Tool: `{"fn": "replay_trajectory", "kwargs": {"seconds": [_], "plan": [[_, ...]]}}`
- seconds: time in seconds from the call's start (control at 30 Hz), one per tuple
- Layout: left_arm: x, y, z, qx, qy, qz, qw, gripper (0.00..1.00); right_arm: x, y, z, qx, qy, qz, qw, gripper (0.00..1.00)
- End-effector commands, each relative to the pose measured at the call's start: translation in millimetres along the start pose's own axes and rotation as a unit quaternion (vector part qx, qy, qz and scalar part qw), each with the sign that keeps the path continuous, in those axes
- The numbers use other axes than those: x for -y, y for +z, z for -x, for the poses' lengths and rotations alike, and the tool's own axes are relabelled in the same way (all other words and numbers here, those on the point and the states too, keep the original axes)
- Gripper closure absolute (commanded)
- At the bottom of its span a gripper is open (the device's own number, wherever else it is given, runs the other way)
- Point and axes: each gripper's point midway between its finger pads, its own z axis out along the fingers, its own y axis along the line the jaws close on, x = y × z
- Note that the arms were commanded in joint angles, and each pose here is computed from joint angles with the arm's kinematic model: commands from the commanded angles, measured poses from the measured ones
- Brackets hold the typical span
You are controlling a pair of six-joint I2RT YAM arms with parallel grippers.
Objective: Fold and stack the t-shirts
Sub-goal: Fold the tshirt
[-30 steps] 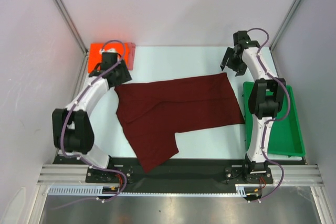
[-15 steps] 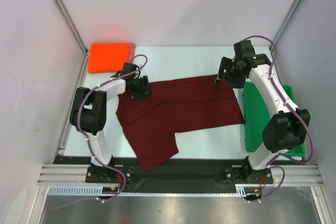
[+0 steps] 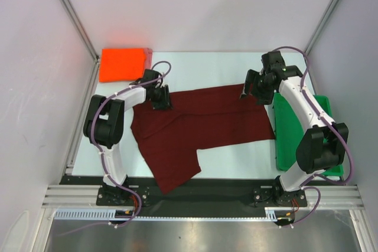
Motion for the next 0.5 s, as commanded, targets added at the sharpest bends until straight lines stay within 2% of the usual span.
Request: {"fn": "replay_trajectory", "kwargs": {"seconds": [0.0, 0.13, 0.3, 0.47], "plan": [[7, -12, 3, 0.012, 0.013, 0.008, 1.0, 0.58, -8, -5, 7, 0.018, 0.005, 0.02, 1.0, 0.24], [19, -27, 4, 0.029, 0.021, 0.0, 0.999, 0.7, -9, 0, 6, 0.015, 0.009, 0.024, 1.0, 0.24], [33, -38, -7, 0.023, 0.022, -0.013, 0.999, 0.95, -6, 4, 1, 0.009, 0.012, 0.022, 1.0, 0.24], [44, -47, -32, 0.012, 0.022, -0.02, 0.999, 1.0, -2, 8, -6, 0.002, 0.013, 0.017, 1.0, 0.24]]}}
